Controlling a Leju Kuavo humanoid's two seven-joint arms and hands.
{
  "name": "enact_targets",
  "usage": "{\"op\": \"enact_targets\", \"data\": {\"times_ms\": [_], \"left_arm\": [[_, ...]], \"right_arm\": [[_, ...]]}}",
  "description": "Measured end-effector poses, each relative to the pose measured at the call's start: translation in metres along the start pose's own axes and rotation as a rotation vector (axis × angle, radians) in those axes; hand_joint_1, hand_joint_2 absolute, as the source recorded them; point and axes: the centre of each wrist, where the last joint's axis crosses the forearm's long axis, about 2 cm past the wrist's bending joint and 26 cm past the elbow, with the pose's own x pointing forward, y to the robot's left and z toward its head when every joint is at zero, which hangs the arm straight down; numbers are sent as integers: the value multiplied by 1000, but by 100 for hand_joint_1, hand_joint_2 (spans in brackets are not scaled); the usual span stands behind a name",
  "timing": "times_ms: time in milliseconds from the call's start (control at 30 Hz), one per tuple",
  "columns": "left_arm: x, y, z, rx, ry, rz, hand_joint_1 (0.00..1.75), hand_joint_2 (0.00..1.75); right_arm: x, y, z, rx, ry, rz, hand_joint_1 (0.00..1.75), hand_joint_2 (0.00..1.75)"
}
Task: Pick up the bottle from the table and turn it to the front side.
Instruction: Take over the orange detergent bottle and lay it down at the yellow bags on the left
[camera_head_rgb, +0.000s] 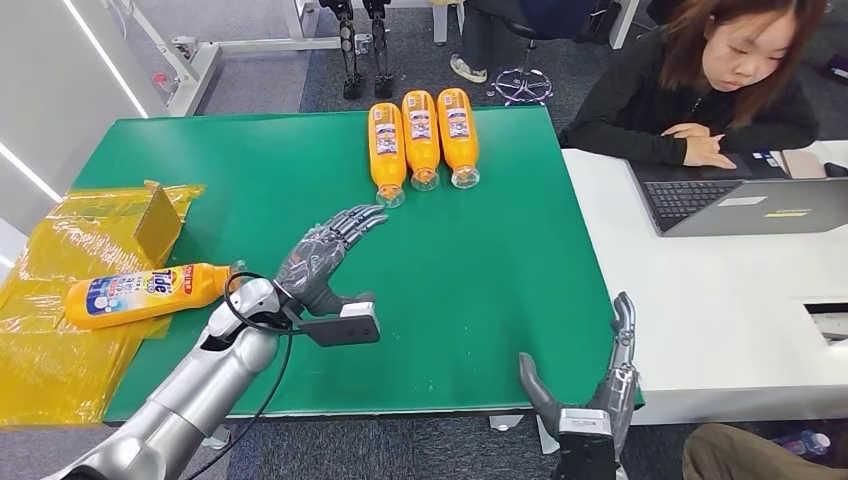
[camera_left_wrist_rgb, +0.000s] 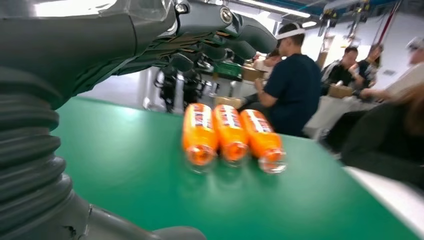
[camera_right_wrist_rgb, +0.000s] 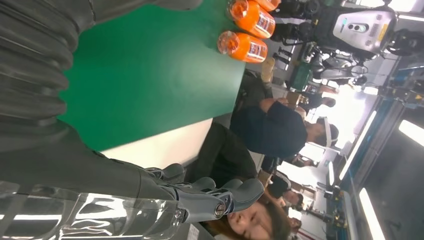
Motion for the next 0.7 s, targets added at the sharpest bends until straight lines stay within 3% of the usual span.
{"op": "enact_targets", "data": {"times_ms": [400, 700], "left_arm": [[33, -28, 10, 118, -135, 366, 0, 175], [56, -41, 19, 184, -210, 772, 0, 175]], "right_arm": [[4, -23, -5, -62, -17, 52, 0, 175], [8, -40, -9, -88, -54, 76, 0, 175]]}}
